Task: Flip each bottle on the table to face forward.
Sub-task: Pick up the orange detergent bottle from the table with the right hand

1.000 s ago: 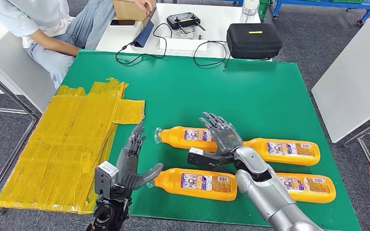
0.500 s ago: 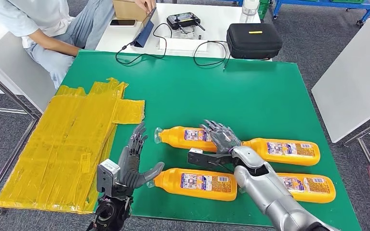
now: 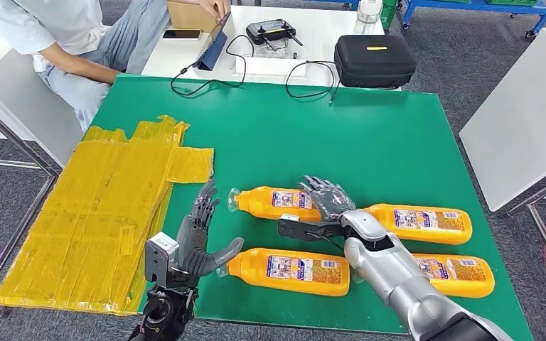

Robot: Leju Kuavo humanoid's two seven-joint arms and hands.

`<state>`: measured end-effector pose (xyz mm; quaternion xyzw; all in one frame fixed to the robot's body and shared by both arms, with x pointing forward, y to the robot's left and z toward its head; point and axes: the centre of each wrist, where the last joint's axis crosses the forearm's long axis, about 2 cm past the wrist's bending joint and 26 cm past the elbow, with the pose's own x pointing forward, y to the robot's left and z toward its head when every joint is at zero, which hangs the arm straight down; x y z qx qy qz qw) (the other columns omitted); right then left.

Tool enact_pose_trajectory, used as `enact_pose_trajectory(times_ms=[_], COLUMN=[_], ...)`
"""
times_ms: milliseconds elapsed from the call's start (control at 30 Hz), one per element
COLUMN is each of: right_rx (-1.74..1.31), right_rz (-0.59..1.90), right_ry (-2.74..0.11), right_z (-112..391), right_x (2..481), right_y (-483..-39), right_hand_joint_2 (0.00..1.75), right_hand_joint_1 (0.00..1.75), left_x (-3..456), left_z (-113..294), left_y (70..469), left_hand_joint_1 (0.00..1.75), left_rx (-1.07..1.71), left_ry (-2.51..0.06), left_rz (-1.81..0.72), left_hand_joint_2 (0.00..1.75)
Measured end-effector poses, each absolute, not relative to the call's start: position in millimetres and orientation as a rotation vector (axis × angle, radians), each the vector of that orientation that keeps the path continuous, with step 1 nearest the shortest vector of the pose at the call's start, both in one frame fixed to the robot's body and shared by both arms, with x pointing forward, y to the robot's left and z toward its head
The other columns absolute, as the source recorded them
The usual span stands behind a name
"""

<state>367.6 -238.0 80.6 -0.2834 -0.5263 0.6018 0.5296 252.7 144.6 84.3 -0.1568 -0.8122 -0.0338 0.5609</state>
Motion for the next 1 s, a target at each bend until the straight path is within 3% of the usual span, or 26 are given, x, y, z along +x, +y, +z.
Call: enact_pose_trajectory(times_ms=[67,133,467,1000], right_rx=[-0.69,-0.706,-0.772,-0.576], right_rz=[1.433,1.427,1.258,0.863], right_ry=[-1.259,-1.27,-1.443,-1.779], right_z=[79,78,76,105], right_x=[367,367,358,344], right_y=[-238,-237,-229,-200], right_hand_joint_2=[1.75,1.75,1.75,1.75], right_hand_joint_1=[1.65,1.75,1.75,1.75], left_x=[253,253,252,257], left_z=[84,84,84,94], left_y=[145,144,143,130], left_hand_joint_1=[0.0,0.0,0.0,0.0], left_rx=[-0.369,-0.37,-0.372,-0.364], left_ry=[-1.913,-1.913,-1.911,-1.905], left_rz=[-0.077,-0.076,-0.079,-0.163], left_hand_joint_2=[1.75,1.75,1.75,1.75])
